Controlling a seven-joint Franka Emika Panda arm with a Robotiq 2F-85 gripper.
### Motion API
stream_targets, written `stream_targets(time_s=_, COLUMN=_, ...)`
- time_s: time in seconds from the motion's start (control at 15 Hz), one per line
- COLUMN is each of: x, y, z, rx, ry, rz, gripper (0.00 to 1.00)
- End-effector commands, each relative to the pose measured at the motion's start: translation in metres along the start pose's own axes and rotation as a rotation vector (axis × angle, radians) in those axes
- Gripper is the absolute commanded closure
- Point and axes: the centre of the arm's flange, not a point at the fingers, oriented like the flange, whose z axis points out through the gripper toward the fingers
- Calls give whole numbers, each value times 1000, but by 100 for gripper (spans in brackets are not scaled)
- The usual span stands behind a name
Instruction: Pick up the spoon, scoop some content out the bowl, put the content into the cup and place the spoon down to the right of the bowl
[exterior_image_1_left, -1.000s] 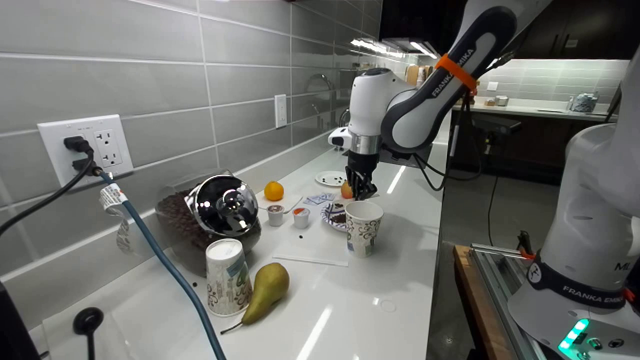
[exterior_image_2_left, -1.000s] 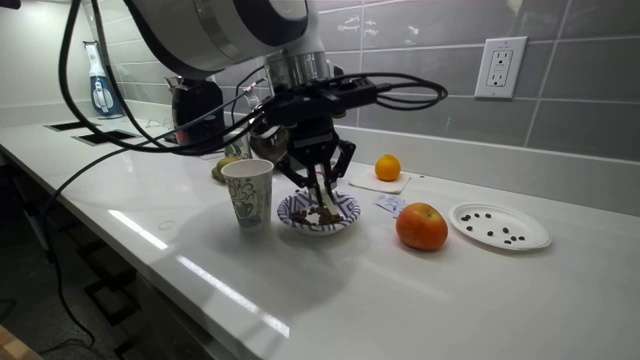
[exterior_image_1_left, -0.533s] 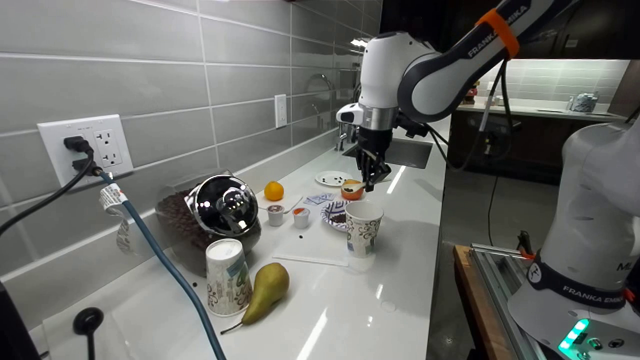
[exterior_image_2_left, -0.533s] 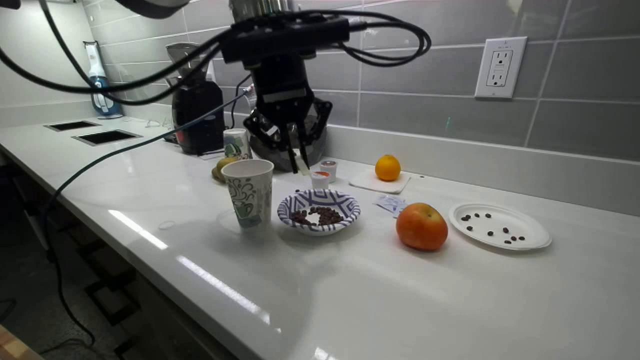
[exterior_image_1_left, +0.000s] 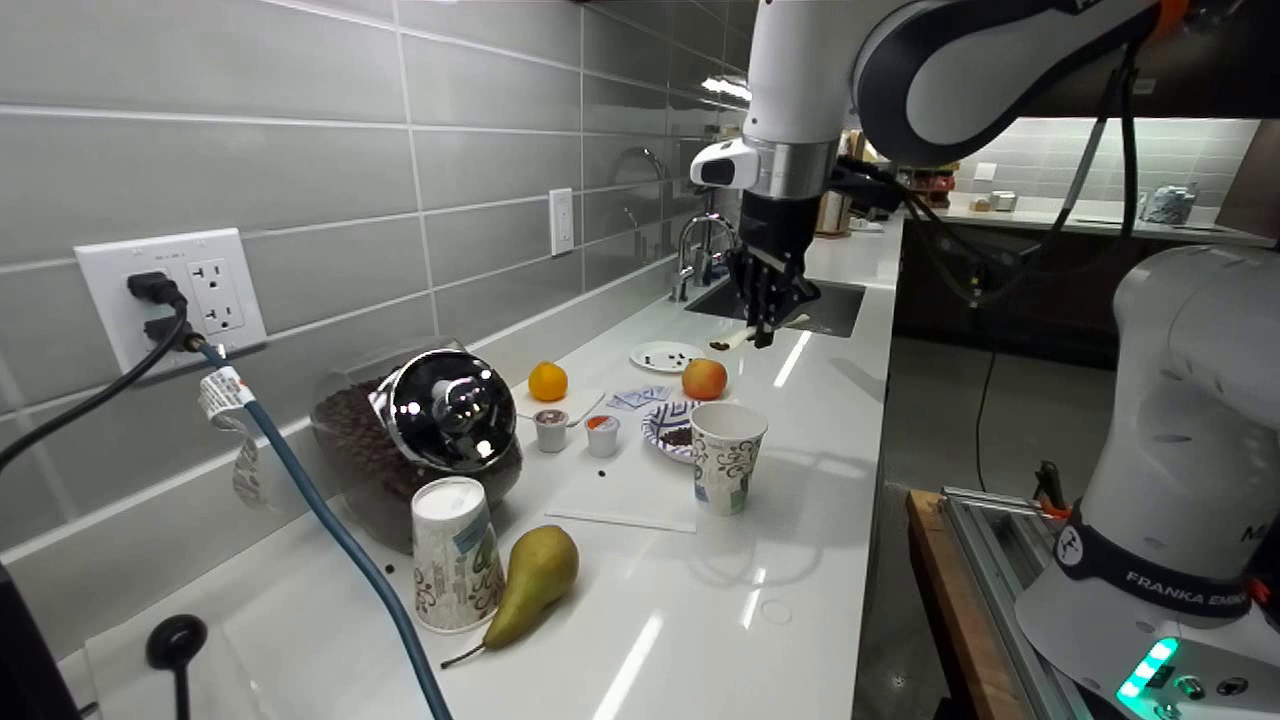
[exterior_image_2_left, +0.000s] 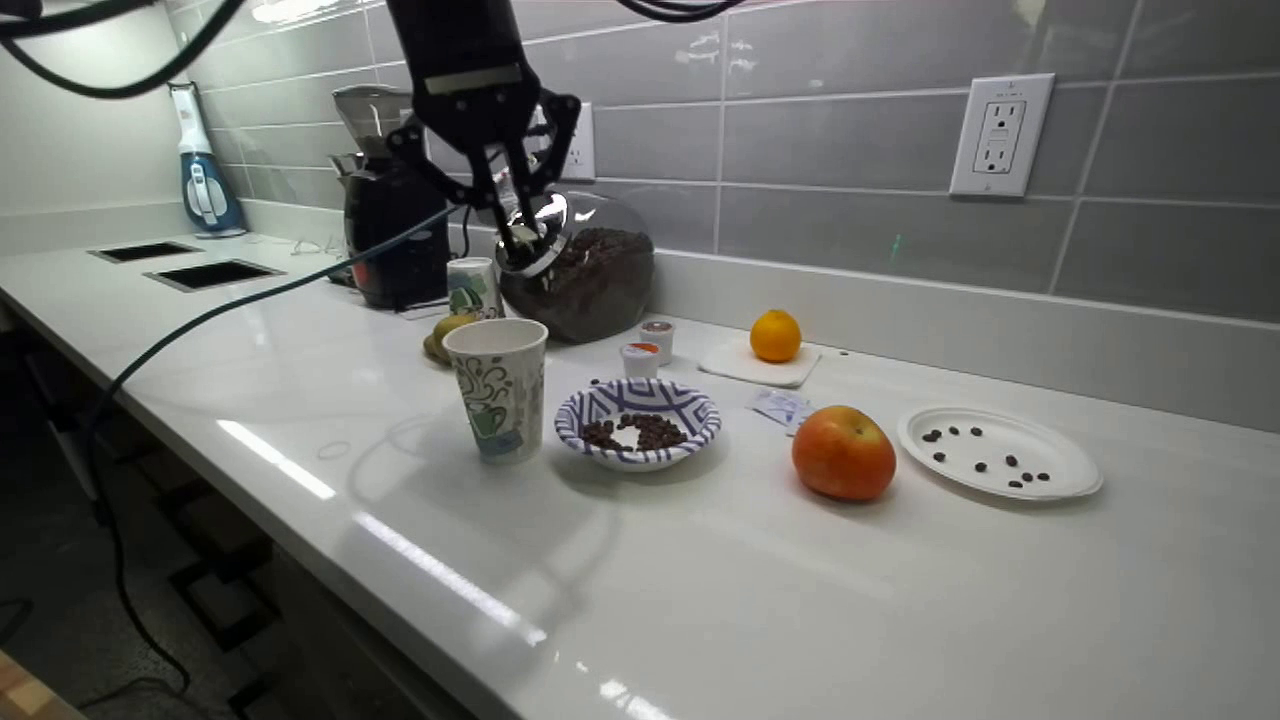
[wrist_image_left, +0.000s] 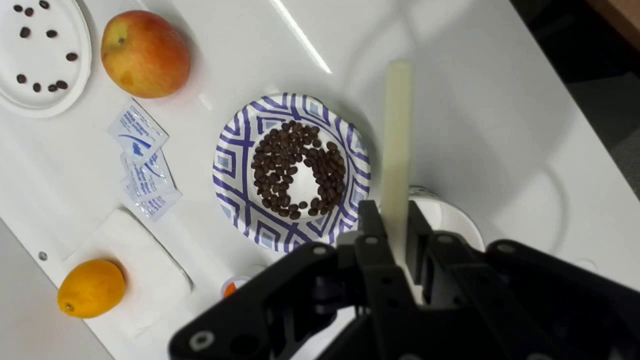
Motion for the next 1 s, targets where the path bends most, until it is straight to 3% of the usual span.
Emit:
stream_targets(time_s=0.0, x=26, y=-20, z=-13, rx=-4, ry=-40, rz=-25, gripper=96)
stream_targets(time_s=0.4, x=47, y=-43, z=2, rx=-9, ry=-136, rz=-38, gripper=96)
stream_targets(time_s=0.93, x=43, y=-40, z=19, rx=-62, ry=-239, rz=9, gripper=96)
